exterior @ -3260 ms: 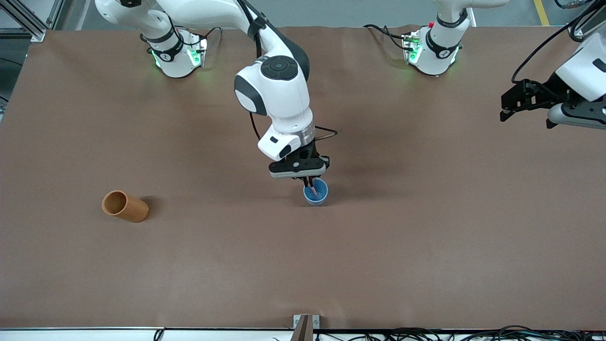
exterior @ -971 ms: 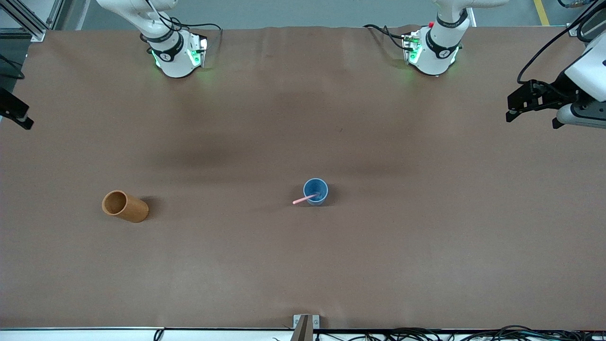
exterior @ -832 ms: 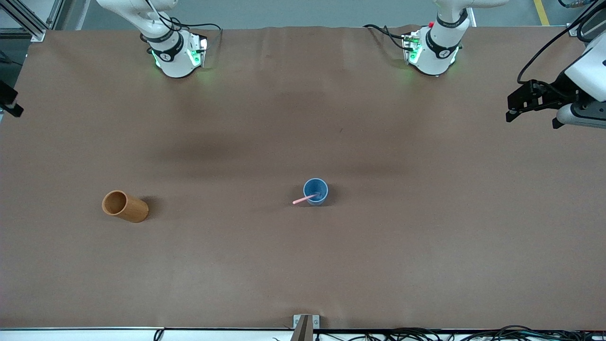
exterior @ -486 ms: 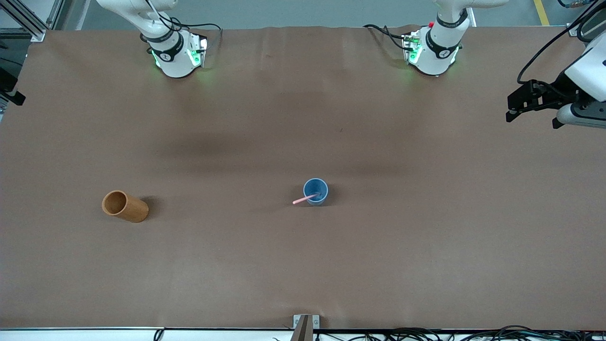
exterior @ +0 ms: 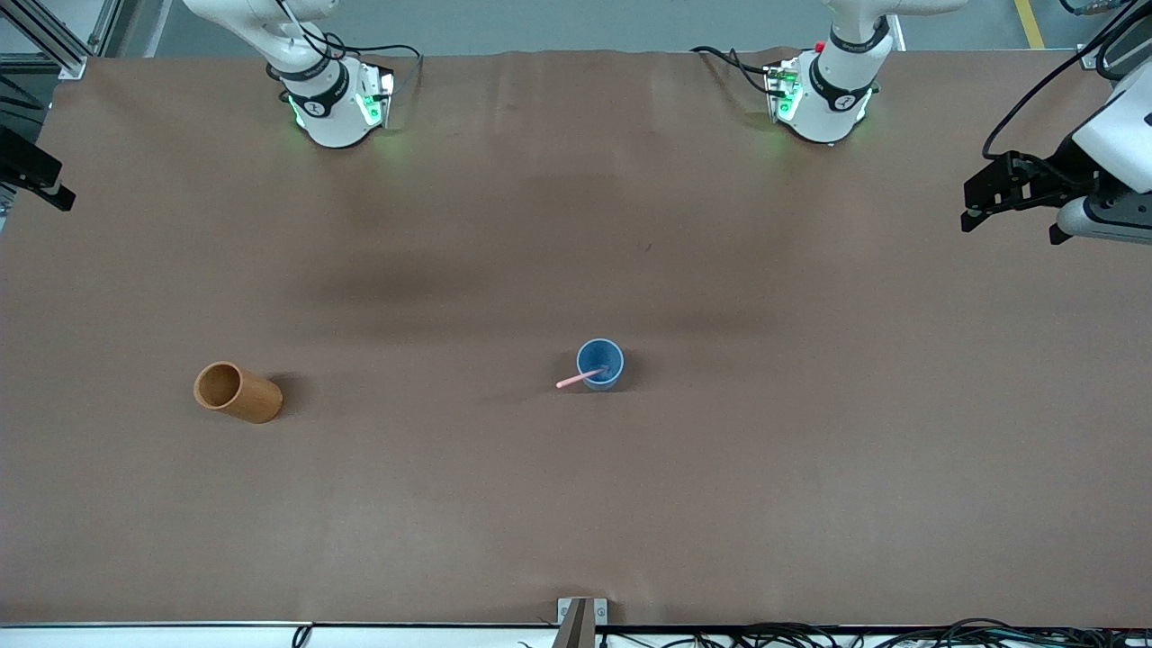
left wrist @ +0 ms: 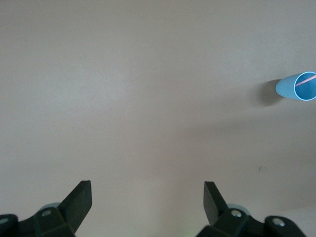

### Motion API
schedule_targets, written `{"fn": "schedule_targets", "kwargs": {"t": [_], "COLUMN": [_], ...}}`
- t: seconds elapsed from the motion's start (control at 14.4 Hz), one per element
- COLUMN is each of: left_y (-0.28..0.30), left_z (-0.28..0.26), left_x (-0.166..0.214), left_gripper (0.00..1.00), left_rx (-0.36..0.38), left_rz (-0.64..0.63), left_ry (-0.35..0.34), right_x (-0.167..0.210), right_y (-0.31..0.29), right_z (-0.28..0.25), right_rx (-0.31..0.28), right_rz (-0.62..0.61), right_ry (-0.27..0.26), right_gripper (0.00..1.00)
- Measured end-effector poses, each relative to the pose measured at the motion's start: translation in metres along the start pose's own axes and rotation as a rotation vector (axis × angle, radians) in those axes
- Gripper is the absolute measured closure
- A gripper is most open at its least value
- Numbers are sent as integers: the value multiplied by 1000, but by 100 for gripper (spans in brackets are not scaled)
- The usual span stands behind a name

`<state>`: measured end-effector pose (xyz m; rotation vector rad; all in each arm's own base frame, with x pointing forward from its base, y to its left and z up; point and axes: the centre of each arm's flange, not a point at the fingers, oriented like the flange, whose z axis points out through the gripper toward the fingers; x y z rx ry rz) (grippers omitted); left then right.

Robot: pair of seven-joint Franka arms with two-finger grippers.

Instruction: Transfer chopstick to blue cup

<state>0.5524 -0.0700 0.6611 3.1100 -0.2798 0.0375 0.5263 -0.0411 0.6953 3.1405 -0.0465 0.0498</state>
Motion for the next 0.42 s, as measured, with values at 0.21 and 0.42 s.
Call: {"fn": "schedule_targets", "kwargs": {"t": [0.21, 0.42], "left_y": [0, 0], "left_z": [0, 0], "left_x": [0, 0], "left_gripper": [0, 0], "left_rx": [0, 0], "left_rz": [0, 0], "left_ry": [0, 0], "right_x": [-1, -1], "right_y": [0, 1], "right_z": [1, 1], "right_rx": [1, 0], "right_rz": [1, 2], "right_ry": [-14, -9], "right_gripper": [0, 0]}}
